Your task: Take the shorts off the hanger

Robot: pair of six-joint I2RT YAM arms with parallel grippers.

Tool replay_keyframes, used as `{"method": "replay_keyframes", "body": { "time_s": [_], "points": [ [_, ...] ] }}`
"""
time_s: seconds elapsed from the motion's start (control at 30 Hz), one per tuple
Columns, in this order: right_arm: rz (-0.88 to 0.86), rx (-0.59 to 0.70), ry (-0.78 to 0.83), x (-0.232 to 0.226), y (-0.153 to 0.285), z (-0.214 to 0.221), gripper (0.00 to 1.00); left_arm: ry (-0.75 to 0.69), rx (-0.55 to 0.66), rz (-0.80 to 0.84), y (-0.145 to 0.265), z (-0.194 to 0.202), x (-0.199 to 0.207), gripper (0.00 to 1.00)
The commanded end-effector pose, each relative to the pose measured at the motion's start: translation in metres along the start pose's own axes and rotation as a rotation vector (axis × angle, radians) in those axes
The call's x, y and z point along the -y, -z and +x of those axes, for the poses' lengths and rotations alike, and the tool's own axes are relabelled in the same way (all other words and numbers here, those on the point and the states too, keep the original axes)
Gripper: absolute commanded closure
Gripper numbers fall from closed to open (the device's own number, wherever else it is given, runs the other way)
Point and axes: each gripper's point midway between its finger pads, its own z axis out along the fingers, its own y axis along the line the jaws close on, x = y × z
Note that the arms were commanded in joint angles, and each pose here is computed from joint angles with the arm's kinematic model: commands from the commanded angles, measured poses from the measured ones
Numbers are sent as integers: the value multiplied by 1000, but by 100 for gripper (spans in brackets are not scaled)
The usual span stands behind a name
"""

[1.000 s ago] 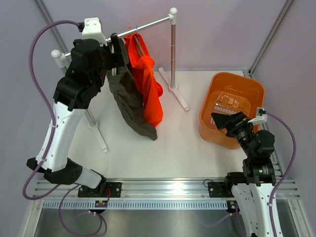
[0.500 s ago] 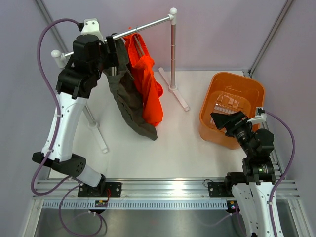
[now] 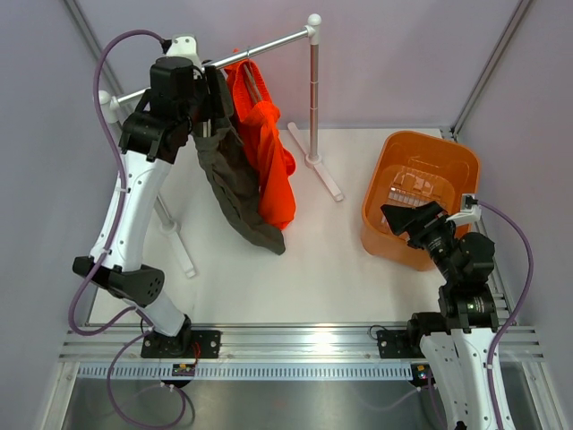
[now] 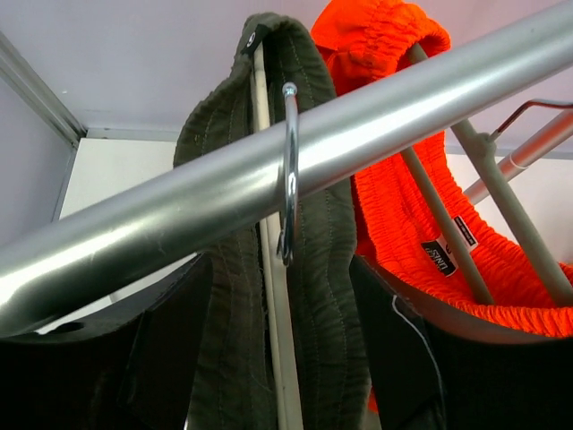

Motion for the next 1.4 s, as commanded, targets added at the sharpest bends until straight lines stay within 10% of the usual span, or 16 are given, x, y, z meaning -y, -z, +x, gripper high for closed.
{"method": "replay_keyframes", "body": {
  "time_s": [0.0, 0.57, 0.93, 1.37],
  "points": [
    [-28, 15, 15, -5, -3, -4, 0, 18, 60, 27, -1, -20, 6, 35],
    [-12, 7, 7, 2, -5, -1, 1, -9, 12, 5, -18, -2, 5, 49],
    [-13, 8, 6, 2, -5, -1, 1, -21, 17, 0, -13, -4, 2, 99],
    [-15, 3, 21, 1, -6, -1, 1, 2, 139, 42, 44, -44, 0, 100]
  ]
}}
